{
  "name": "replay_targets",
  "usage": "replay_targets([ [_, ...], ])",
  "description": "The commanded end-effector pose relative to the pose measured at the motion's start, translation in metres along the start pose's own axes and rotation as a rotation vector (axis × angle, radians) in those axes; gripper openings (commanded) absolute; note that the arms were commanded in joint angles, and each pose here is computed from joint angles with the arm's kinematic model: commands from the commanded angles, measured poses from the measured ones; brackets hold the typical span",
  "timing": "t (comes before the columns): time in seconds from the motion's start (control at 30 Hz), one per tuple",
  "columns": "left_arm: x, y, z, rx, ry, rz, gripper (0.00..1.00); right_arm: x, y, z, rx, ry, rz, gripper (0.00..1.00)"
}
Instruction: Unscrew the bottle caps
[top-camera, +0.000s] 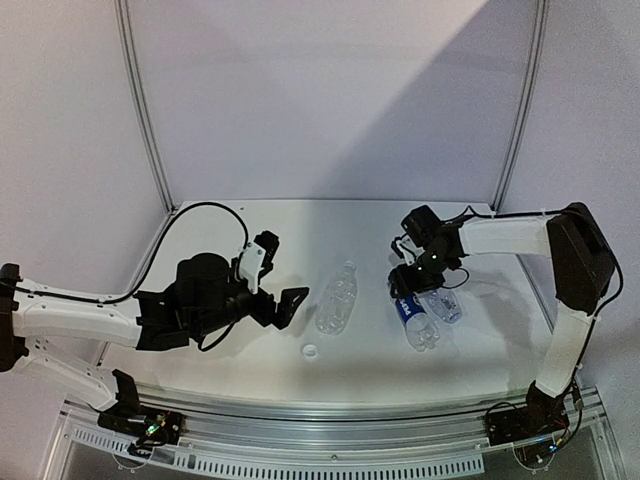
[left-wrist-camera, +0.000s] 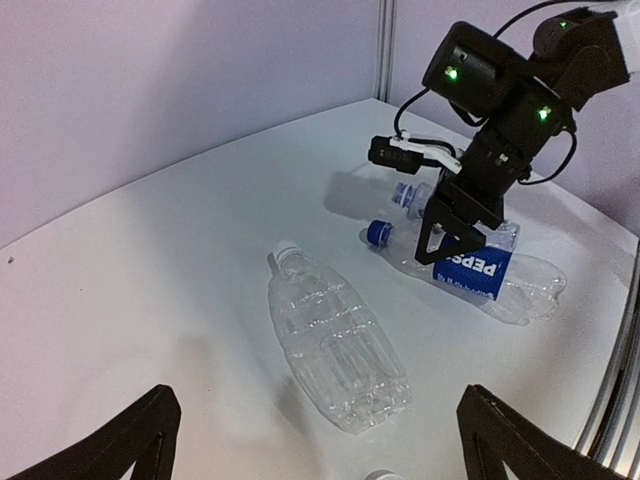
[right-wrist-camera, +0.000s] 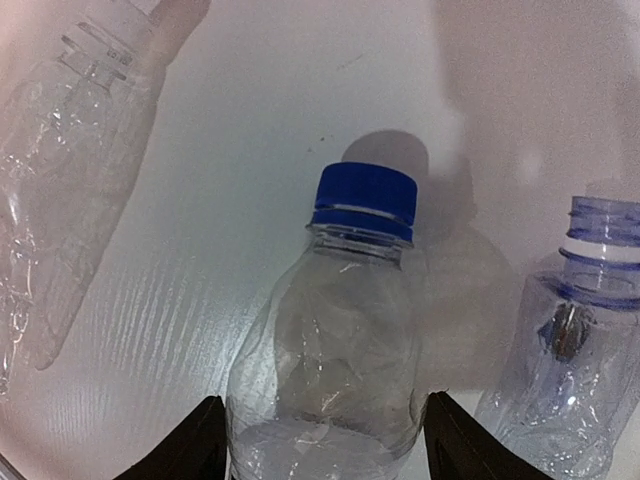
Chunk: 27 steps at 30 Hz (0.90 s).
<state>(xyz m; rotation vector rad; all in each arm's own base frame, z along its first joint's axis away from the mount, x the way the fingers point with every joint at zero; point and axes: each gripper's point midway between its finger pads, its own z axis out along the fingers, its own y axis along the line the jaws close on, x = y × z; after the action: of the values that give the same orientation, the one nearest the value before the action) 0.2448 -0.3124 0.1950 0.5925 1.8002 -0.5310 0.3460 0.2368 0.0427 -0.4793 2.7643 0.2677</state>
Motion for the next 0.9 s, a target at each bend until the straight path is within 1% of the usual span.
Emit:
replay_targets([
  [0.0,-0.011,0.002,-0.004,-0.008,-0.03,-0.017,0.99,0.014,0.01,0.017,-0.033,0.079,-0.025,0.68],
  [0.07,-0.013,0.002,-0.006,-0.006,-0.041,-0.018,0.99,0.013,0.01,0.018,-0.028,0.079,-0.028,0.68],
  [0.1,-0.014,0.002,-0.007,-0.005,-0.044,-0.019,0.99,0.013,0.01,0.018,-0.028,0.077,-0.028,0.66],
  [0.27,-0.01,-0.003,-0.004,0.019,-0.028,-0.017,0.99,0.007,0.02,0.016,-0.083,0.057,-0.032,0.49],
  [0.3,-0.009,-0.005,-0.002,0.029,-0.024,-0.019,0.99,0.006,0.023,0.013,-0.103,0.048,-0.032,0.47],
  [0.37,-0.009,-0.01,-0.001,0.054,-0.021,-0.031,0.99,-0.001,0.034,-0.003,-0.168,-0.018,-0.032,0.46],
  [0.43,-0.01,-0.014,-0.002,0.085,-0.033,-0.047,0.99,-0.012,0.046,-0.028,-0.243,-0.113,-0.031,0.46],
  [0.5,-0.013,-0.02,-0.005,0.122,-0.056,-0.07,0.99,-0.026,0.061,-0.069,-0.339,-0.253,-0.037,0.47],
  [0.57,-0.017,-0.026,-0.01,0.174,-0.088,-0.103,0.99,-0.035,0.074,-0.105,-0.429,-0.374,-0.049,0.5],
  [0.67,-0.024,-0.036,-0.016,0.253,-0.137,-0.194,0.99,-0.044,0.089,-0.15,-0.538,-0.54,-0.059,0.52],
  [0.7,-0.024,-0.038,-0.014,0.263,-0.133,-0.224,0.99,-0.043,0.094,-0.158,-0.567,-0.566,-0.063,0.53],
  [0.77,-0.027,-0.053,-0.008,0.334,-0.116,-0.274,0.99,-0.042,0.109,-0.174,-0.626,-0.629,-0.101,0.53],
  [0.87,-0.038,-0.078,-0.004,0.458,-0.132,-0.334,0.99,-0.039,0.127,-0.191,-0.67,-0.701,-0.147,0.53],
])
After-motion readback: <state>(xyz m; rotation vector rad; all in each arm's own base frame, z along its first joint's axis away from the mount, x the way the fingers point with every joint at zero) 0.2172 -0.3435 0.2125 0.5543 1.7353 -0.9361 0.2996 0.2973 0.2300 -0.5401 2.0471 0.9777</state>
